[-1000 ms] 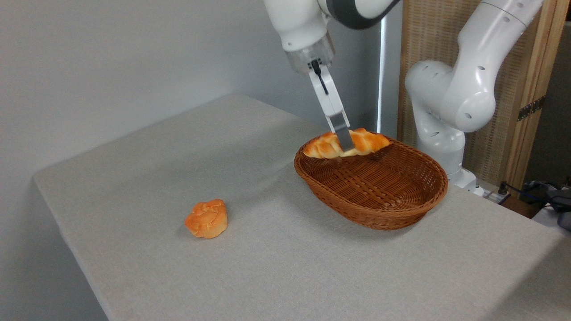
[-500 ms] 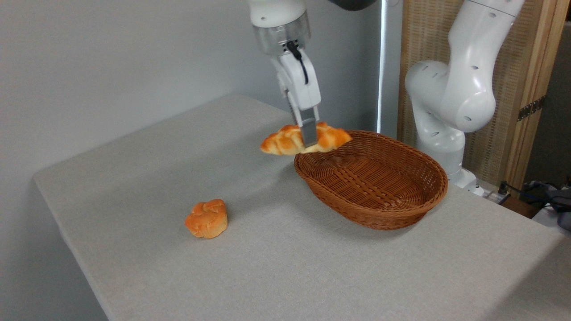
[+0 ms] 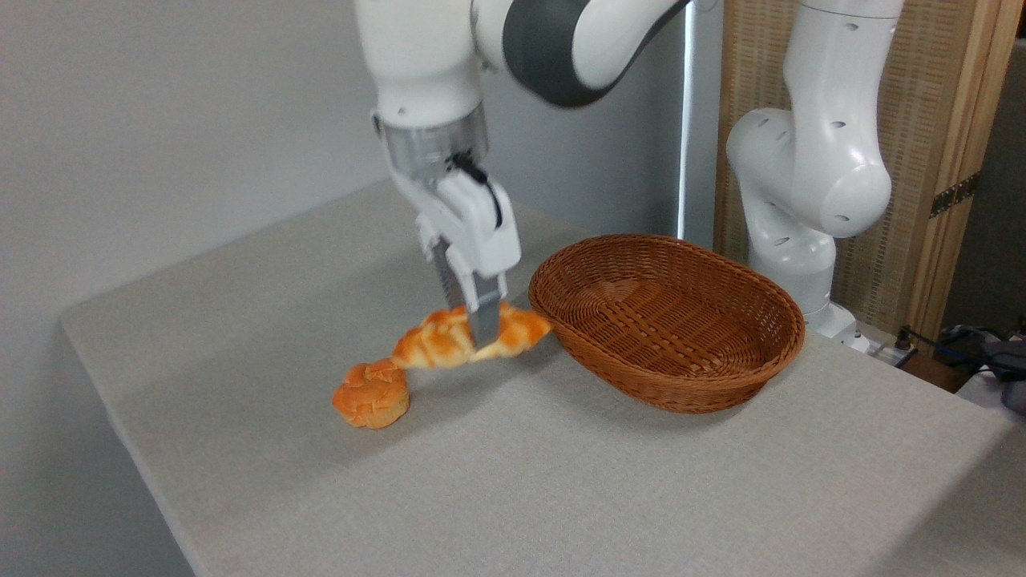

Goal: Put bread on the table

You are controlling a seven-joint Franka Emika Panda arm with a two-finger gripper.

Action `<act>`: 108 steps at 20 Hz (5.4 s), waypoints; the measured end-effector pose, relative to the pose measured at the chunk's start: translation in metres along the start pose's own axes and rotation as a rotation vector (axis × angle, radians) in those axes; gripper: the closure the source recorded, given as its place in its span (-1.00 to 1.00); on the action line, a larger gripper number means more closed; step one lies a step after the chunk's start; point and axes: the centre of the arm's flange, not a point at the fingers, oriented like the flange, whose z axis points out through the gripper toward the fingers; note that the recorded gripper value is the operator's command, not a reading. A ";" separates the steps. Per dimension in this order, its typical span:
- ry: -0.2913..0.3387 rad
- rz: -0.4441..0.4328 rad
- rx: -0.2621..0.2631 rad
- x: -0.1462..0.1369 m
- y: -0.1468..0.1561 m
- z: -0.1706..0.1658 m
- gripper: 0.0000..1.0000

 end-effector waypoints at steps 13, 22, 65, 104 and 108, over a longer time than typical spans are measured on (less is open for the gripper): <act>0.041 -0.121 0.138 0.006 -0.069 0.054 -0.56; -0.001 -0.100 0.156 0.008 -0.073 0.063 -0.99; 0.032 -0.268 0.122 0.019 -0.053 -0.060 -1.00; -0.025 -0.171 0.081 0.030 -0.054 -0.103 -1.00; -0.025 -0.169 0.081 0.029 -0.055 -0.104 -1.00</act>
